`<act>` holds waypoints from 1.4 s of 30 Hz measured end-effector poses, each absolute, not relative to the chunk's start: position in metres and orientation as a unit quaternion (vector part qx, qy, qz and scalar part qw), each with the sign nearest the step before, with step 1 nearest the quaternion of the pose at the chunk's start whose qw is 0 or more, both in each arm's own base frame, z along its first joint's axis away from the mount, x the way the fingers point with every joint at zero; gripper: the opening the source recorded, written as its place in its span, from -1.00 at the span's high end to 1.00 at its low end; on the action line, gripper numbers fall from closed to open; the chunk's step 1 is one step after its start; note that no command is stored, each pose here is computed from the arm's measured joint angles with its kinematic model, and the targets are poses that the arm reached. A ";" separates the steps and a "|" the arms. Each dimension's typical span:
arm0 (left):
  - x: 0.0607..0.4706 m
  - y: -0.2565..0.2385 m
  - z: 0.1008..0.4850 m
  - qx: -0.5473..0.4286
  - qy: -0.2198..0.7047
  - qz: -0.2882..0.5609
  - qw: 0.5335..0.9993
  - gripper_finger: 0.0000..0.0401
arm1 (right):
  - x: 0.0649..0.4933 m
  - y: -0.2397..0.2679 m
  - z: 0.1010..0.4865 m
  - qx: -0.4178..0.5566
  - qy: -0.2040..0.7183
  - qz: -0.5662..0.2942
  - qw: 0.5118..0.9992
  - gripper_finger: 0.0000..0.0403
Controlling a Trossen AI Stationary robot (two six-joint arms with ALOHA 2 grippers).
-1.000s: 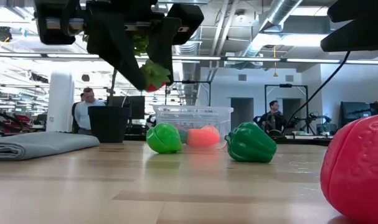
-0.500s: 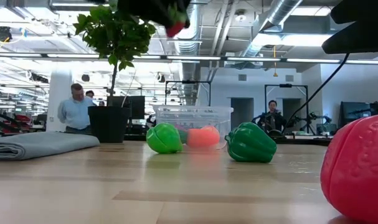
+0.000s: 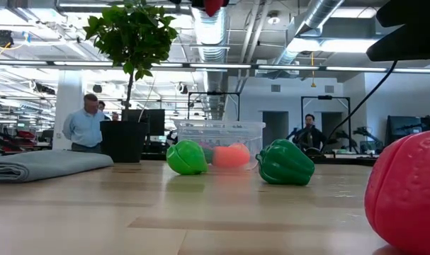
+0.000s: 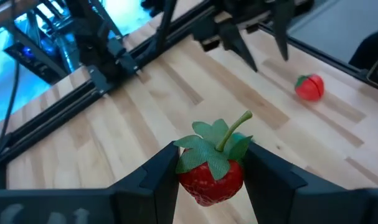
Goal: Pick and placing Produce into tupperware
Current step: Put the small strawberry into the transparent container
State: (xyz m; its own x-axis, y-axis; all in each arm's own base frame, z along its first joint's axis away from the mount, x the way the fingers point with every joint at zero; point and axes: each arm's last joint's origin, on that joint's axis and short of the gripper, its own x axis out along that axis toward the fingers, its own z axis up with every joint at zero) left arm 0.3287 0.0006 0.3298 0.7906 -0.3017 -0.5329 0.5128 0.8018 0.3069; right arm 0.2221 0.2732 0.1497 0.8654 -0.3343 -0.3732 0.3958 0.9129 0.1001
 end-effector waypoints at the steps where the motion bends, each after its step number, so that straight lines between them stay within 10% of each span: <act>1: 0.329 0.006 0.330 0.219 0.235 -0.219 0.921 0.27 | 0.222 0.273 0.150 0.087 0.177 -0.190 0.962 -0.16; 26: 0.307 0.114 0.266 0.086 0.152 -0.124 0.977 0.27 | 0.230 0.270 0.123 0.063 0.192 -0.208 0.957 -0.16; 42: 0.290 0.117 0.224 0.087 0.140 -0.077 0.983 0.27 | 0.226 0.279 0.136 0.003 0.051 -0.264 0.963 -0.16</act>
